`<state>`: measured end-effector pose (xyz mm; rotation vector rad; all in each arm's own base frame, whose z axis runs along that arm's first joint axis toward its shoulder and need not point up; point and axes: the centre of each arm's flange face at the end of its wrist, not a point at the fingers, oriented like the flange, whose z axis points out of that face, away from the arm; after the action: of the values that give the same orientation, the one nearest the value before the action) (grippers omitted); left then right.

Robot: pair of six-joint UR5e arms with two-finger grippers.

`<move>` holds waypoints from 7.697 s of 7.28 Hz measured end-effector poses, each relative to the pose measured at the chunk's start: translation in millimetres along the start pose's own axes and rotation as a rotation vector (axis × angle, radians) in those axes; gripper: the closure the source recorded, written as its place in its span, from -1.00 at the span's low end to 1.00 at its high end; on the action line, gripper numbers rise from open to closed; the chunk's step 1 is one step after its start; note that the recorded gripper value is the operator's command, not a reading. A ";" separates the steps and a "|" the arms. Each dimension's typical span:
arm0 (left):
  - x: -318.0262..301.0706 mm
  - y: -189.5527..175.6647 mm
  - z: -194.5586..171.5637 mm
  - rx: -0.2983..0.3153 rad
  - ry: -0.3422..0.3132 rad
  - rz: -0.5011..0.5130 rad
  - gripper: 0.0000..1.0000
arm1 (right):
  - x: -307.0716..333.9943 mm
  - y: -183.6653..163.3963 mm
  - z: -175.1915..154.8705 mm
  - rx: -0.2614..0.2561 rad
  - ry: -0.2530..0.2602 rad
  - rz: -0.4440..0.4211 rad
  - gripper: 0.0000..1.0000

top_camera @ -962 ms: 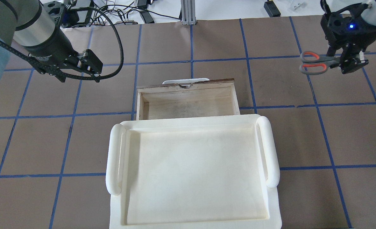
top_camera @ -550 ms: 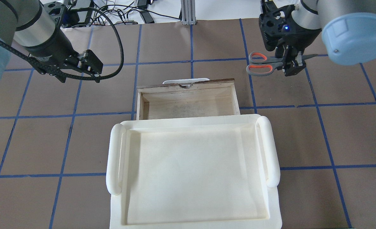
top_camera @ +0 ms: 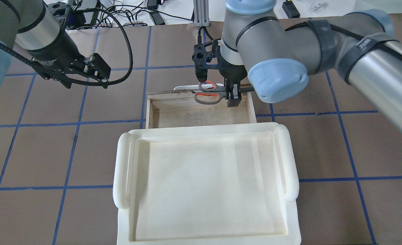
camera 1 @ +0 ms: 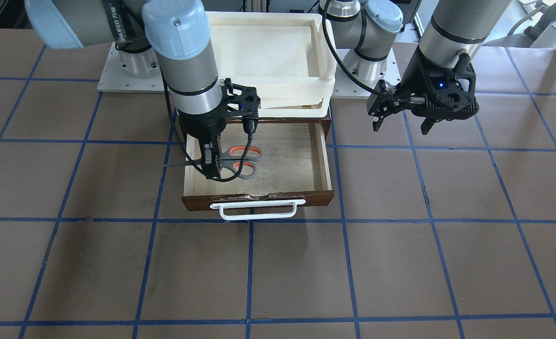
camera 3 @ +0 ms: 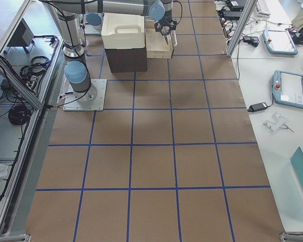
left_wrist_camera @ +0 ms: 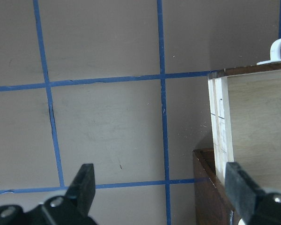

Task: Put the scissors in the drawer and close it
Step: 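Lower the held scissors into the open drawer with the right gripper, then open the right gripper and raise it away from the drawer, then swing the left gripper over to the drawer's white handle, then lower the left gripper onto the drawer front behind the handle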

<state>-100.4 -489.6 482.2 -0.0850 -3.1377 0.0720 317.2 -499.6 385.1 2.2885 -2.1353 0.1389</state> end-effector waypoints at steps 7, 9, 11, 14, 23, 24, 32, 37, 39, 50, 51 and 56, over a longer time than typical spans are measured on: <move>-0.8 0.0 -0.3 0.000 -0.005 0.001 -1.00 | -17.2 -70.7 70.0 -0.003 -0.047 -0.001 -0.15; -0.6 0.1 -0.4 0.001 -0.005 0.002 -1.00 | -20.2 -73.5 72.2 -0.007 -0.055 0.018 -1.00; -0.9 -0.2 -0.9 0.002 -0.006 0.001 -1.00 | -20.8 -73.7 72.8 -0.009 -0.057 0.038 -1.00; -1.4 -2.5 0.0 0.007 -0.005 0.000 -1.00 | -17.9 -74.2 61.1 -0.009 -0.027 0.063 -1.00; -6.5 -9.2 1.7 0.008 -0.009 -0.011 -1.00 | -29.9 107.1 -146.0 0.001 0.084 1.008 -1.00; -7.3 -10.9 0.1 0.014 -0.009 -0.013 -1.00 | -36.7 112.6 -157.4 0.015 0.100 1.134 -1.00; 18.5 -39.6 29.9 0.026 -0.002 0.023 -1.00 | -42.8 137.7 -172.3 0.034 0.118 1.553 -1.00; 62.7 -80.8 59.0 0.085 0.008 0.012 -1.00 | -43.0 154.3 -178.0 0.038 0.128 1.577 -1.00; 99.2 -99.5 76.5 0.090 0.015 -0.006 -1.00 | -42.9 154.6 -177.8 0.038 0.129 1.577 -1.00; 200.1 -133.0 221.0 -0.065 -0.028 -0.107 -1.00 | -45.7 154.3 -173.5 0.021 0.100 1.596 -1.00; 200.6 -132.1 219.2 -0.089 -0.027 -0.110 -1.00 | -45.9 154.4 -173.2 0.018 0.100 1.596 -1.00; 198.8 -124.2 206.9 -0.138 -0.020 -0.128 -1.00 | -52.0 154.3 -172.7 -0.009 0.078 1.597 -1.00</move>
<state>-306.3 -612.2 281.4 0.1172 -3.1550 -0.1447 149.9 -447.3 545.0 0.0614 -3.1396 0.1784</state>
